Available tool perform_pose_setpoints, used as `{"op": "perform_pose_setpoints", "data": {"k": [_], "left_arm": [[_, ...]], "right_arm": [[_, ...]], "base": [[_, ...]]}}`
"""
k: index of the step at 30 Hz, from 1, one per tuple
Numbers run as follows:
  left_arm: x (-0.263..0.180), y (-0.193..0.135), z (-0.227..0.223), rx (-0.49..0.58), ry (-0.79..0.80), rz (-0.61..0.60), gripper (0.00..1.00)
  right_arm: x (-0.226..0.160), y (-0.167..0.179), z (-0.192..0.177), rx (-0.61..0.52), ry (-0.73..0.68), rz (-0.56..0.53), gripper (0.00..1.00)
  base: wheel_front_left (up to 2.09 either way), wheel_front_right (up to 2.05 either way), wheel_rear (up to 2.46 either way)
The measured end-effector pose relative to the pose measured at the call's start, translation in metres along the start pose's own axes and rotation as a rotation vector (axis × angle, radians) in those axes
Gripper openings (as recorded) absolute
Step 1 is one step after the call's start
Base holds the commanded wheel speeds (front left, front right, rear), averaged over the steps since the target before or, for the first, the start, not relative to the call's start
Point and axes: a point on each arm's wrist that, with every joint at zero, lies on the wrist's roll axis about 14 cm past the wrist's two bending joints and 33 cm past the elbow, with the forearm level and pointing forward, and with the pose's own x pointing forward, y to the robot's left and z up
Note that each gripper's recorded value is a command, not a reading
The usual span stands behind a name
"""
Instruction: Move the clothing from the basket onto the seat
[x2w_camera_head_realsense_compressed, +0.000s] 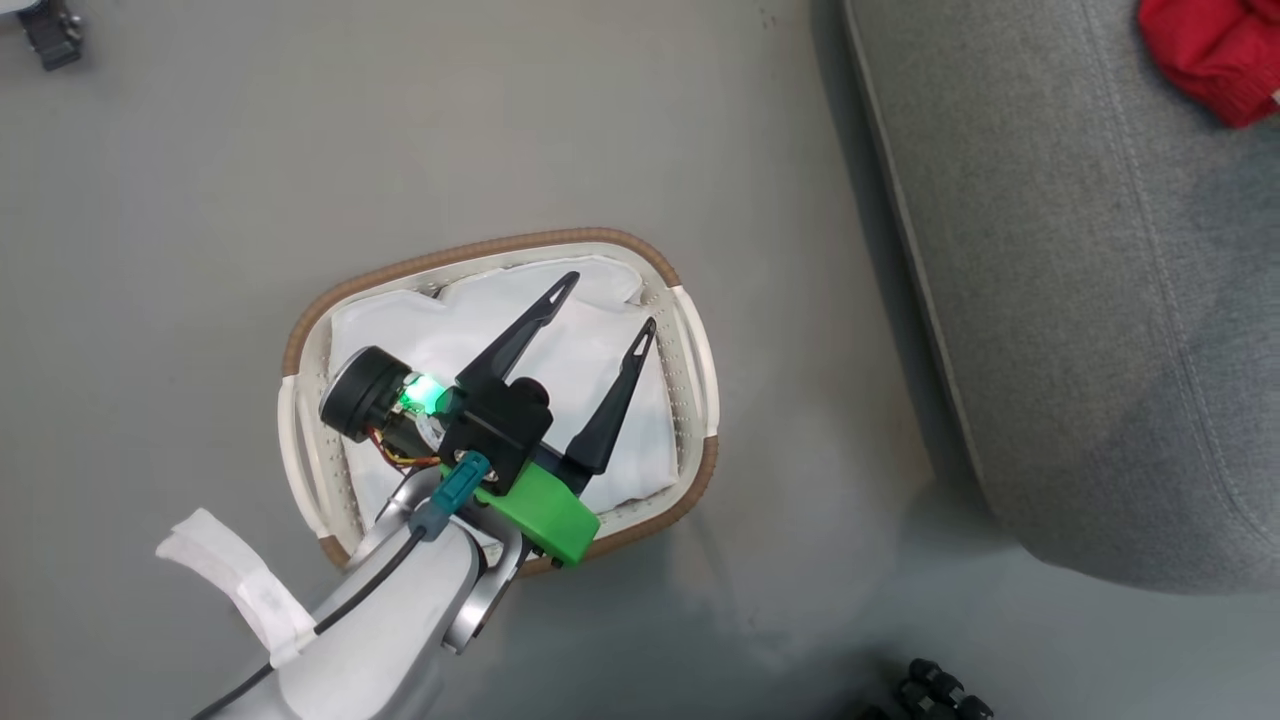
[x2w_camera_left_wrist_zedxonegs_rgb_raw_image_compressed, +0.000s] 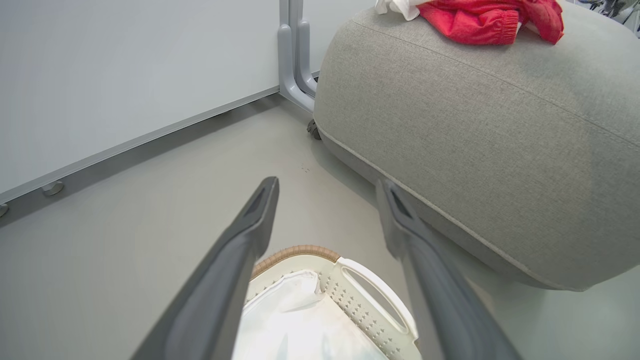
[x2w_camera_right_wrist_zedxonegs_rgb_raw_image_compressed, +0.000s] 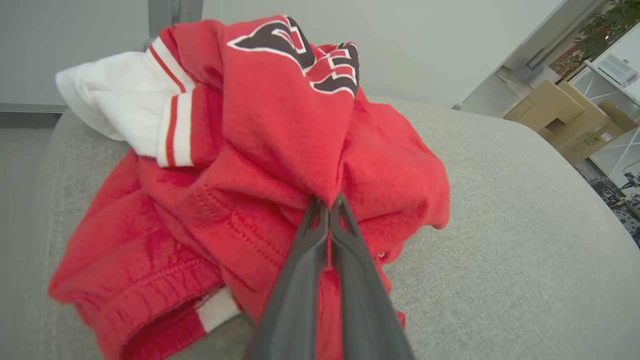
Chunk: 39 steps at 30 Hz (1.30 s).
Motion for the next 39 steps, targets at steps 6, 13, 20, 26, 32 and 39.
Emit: {"op": "perform_pose_setpoints", "data": {"k": [6,13,20,26,32,39], "left_arm": [[0.005,-0.008,0.003,0.003,-0.002,-0.026,1.00],[0.003,-0.011,0.017,0.003,-0.032,-0.016,1.00],[-0.004,-0.010,0.040,-0.004,-0.088,0.039,1.00],[-0.020,-0.006,0.066,-0.032,-0.142,0.129,1.00],[-0.054,0.017,0.096,-0.064,-0.233,0.283,1.00],[-0.114,0.047,0.113,-0.076,-0.318,0.484,1.00]], "right_arm": [[-0.012,-0.002,-0.007,0.004,0.015,-0.002,1.00],[-0.031,0.001,0.009,-0.024,-0.048,0.034,1.00],[-0.051,0.004,0.046,-0.011,-0.162,0.067,1.00],[-0.072,0.012,0.093,0.021,-0.298,0.117,1.00],[-0.091,0.029,0.127,0.093,-0.393,0.170,1.00],[-0.117,0.082,0.140,0.195,-0.441,0.284,1.00]], "base": [[0.00,0.00,0.00],[0.00,0.00,0.00],[0.00,0.00,0.00],[0.00,0.00,0.00],[0.00,0.00,0.00],[0.00,0.00,0.00]]}}
